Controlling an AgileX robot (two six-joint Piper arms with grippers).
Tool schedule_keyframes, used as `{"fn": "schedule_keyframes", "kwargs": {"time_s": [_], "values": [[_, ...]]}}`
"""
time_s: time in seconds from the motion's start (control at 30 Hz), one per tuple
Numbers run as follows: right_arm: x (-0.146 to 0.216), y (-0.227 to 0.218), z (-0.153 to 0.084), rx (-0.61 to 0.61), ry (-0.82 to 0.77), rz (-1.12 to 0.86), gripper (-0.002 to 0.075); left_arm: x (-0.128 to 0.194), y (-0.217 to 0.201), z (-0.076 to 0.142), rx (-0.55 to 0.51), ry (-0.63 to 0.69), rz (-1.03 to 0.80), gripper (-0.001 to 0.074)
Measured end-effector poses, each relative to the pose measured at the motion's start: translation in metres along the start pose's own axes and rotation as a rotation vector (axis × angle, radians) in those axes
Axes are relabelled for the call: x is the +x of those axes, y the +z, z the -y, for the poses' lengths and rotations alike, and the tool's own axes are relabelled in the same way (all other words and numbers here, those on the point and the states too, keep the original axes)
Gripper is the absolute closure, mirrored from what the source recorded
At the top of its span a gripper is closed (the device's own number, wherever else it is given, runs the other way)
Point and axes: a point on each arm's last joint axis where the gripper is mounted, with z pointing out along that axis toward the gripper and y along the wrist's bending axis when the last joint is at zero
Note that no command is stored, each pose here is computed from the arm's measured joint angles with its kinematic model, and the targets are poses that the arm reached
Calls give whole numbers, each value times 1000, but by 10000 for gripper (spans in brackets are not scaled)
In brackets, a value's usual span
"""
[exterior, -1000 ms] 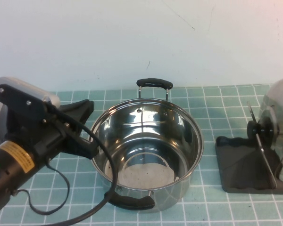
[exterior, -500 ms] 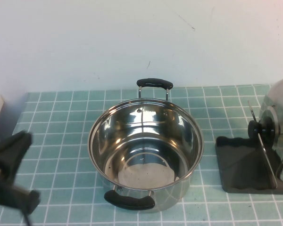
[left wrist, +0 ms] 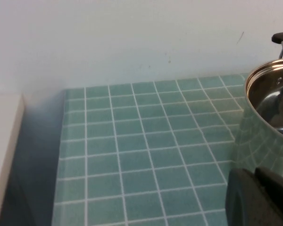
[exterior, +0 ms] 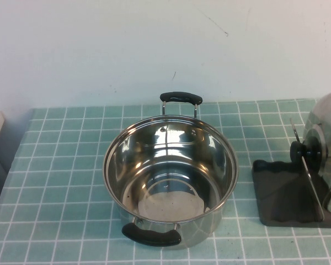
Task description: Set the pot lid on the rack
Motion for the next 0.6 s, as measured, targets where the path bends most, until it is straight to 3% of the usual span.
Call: {"fn": "schedule_keyframes", "kwargs": {"time_s": [0.27, 0.6], "values": [[29, 5, -13, -125, 86, 49, 727, 19, 3, 3, 31, -247, -89, 736], [59, 9, -23, -164, 172, 8, 727, 23, 3, 3, 31, -283, -119, 736]]}}
